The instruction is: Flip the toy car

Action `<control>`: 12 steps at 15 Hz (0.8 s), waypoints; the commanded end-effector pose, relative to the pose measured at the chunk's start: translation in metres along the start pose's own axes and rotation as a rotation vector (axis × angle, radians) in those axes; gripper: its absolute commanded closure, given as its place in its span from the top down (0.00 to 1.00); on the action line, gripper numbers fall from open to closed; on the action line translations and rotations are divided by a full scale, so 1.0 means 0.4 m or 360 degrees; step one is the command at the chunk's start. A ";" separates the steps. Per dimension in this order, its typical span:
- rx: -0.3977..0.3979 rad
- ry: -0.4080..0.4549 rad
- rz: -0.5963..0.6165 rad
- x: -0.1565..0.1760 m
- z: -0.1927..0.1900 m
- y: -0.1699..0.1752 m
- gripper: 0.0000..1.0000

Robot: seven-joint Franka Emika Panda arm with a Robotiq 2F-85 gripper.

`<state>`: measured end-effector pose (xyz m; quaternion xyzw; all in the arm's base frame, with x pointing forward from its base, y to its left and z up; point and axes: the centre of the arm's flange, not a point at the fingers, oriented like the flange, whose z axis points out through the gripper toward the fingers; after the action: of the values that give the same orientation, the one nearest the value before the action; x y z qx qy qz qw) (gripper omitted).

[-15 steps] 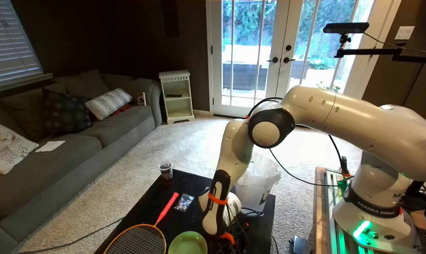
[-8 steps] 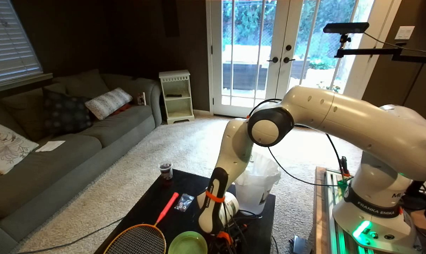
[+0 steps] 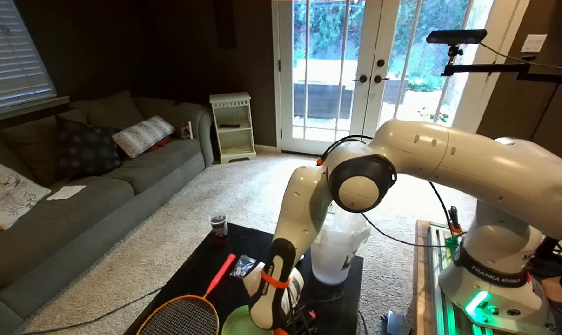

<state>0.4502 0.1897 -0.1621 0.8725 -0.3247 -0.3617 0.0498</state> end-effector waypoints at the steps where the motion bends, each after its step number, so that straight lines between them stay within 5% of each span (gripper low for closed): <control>1: -0.0149 0.0122 0.0218 -0.006 0.002 -0.084 0.09; 6: -0.0298 0.0361 0.0480 0.006 0.017 -0.142 0.09; 12: -0.0541 0.0454 0.0694 0.016 0.011 -0.168 0.09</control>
<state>0.4680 0.2288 -0.1739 0.8208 -0.4251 -0.2740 0.2654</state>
